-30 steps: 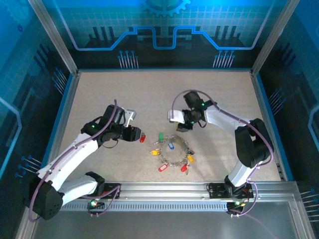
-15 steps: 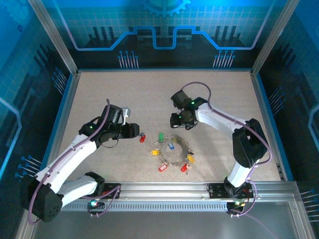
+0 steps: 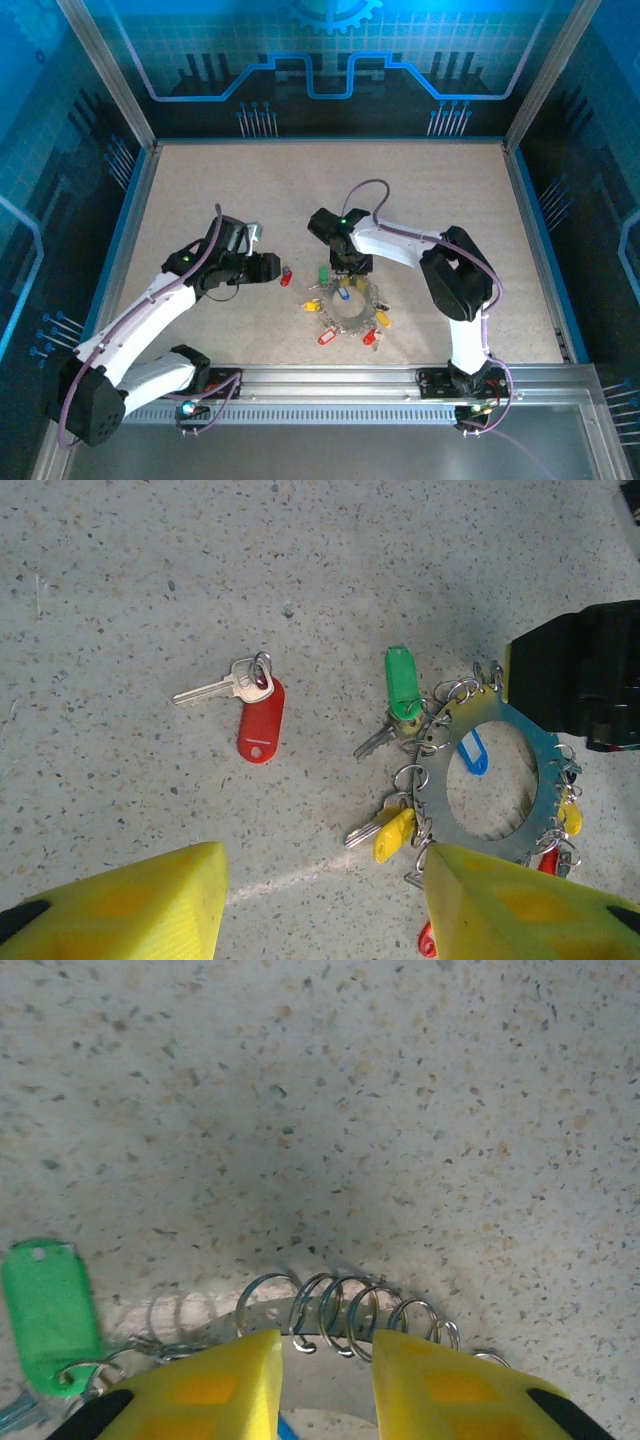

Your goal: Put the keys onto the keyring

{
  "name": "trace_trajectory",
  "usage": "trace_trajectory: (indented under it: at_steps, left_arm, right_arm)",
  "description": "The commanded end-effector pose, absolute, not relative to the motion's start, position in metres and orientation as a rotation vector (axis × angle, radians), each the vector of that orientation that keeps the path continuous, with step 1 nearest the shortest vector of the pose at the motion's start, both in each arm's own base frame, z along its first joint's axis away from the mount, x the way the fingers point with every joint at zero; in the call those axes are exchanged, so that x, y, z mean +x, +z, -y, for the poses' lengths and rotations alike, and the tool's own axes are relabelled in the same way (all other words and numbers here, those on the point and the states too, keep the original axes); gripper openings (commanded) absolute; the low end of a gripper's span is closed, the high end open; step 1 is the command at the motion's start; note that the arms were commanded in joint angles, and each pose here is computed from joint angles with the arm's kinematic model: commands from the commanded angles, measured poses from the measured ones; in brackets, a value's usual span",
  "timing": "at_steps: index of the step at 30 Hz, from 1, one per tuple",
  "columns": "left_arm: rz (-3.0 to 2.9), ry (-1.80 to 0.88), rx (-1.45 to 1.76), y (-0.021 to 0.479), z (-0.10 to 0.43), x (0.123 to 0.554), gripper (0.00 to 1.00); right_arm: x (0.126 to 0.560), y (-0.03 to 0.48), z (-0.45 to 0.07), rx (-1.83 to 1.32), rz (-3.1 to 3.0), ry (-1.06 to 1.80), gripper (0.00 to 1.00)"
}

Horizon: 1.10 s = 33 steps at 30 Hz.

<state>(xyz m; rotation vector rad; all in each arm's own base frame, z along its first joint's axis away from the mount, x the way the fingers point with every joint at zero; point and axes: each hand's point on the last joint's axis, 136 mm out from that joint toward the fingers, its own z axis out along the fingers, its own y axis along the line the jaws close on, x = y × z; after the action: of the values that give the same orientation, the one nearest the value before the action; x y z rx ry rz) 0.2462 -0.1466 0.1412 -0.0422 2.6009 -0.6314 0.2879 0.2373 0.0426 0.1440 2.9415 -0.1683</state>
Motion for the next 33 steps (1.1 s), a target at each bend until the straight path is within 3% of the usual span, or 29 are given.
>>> trace_trajectory:
  at_steps: [1, 33]
  left_arm:
    - [-2.592, -0.679, -0.048, 0.141, 0.150, 0.247, 0.56]
    - [-2.611, -0.682, -0.026, 0.138, 0.151, 0.243, 0.56]
  right_arm:
    - [0.292, 0.045, -0.239, 0.144, -2.920, -0.227, 0.29]
    - [0.289, 0.026, -0.229, 0.069, -2.941, -0.365, 0.18]
